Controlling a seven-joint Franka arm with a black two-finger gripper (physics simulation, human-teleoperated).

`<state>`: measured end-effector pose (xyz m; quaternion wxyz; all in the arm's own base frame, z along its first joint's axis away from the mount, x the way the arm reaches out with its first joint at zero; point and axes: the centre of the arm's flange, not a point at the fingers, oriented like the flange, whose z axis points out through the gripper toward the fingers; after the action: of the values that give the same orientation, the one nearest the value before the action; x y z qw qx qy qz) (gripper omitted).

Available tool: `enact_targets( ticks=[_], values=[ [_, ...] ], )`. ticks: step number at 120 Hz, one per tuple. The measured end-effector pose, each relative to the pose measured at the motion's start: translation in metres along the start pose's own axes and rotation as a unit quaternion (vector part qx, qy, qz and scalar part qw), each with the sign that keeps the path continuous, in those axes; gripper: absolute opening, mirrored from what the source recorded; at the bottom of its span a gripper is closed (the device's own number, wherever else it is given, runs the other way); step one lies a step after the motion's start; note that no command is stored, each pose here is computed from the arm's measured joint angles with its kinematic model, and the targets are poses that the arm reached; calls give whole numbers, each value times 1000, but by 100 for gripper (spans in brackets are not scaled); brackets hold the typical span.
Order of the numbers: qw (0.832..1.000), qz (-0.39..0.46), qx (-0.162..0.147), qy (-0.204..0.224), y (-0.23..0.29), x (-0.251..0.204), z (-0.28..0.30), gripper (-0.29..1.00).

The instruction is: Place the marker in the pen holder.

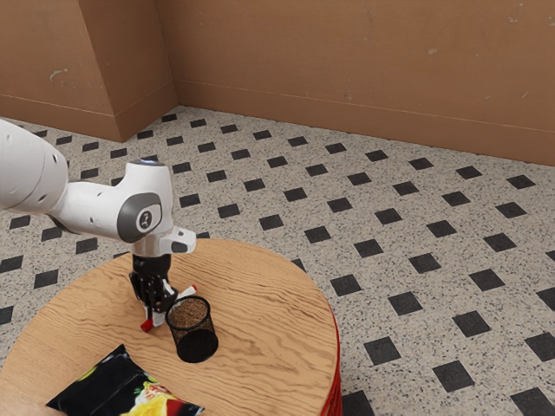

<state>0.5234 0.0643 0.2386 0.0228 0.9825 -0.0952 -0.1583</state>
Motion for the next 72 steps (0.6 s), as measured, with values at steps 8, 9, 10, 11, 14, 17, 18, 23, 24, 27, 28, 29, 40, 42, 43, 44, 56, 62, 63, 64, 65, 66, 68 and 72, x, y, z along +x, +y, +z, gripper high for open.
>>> enact_targets(
  ticks=[8, 9, 10, 11, 14, 17, 18, 23, 24, 27, 28, 29, 40, 42, 43, 44, 56, 62, 63, 64, 65, 66, 68, 72],
  values=[
    [1000, -2, 2, -1, 0, 0, 0, -3],
    [1000, -2, 2, -1, 0, 0, 0, -3],
    [1000, -2, 3, 0, 0, 0, -1, -4],
    [1000, -2, 3, 0, -1, 0, -1, -4],
    [1000, -3, 4, 1, 0, 0, -2, -5],
    [1000, -3, 5, 2, 0, 0, -4, -5],
    [1000, -3, 6, 3, 0, 0, -4, -6],
    [1000, -3, 9, 6, 0, 0, -8, -6],
    [1000, -3, 10, 6, 0, 0, -9, -7],
    [1000, -4, 11, 8, 0, 0, -11, -7],
    [1000, -4, 12, 9, -1, 0, -12, -7],
    [1000, -4, 12, 9, -1, 0, -13, -7],
    [1000, -5, 20, 20, -2, -1, -26, -8],
    [999, -5, 22, 23, -2, -1, -29, -8],
    [999, -4, 23, 24, -2, -1, -31, -8],
    [999, -4, 25, 26, -2, -1, -33, -8],
    [998, -3, 41, 48, -4, -3, -66, -8],
    [997, -1, 49, 60, -4, -4, -87, -8],
    [997, 0, 50, 62, -3, -5, -90, -8],
    [997, 0, 52, 63, -3, -5, -93, -8],
    [997, 1, 53, 65, -2, -6, -96, -8],
    [996, 2, 54, 66, -1, -7, -100, -8],
    [996, 3, 56, 69, 1, -8, -106, -8],
    [995, 7, 59, 75, 6, -9, -120, -8]
  ],
)
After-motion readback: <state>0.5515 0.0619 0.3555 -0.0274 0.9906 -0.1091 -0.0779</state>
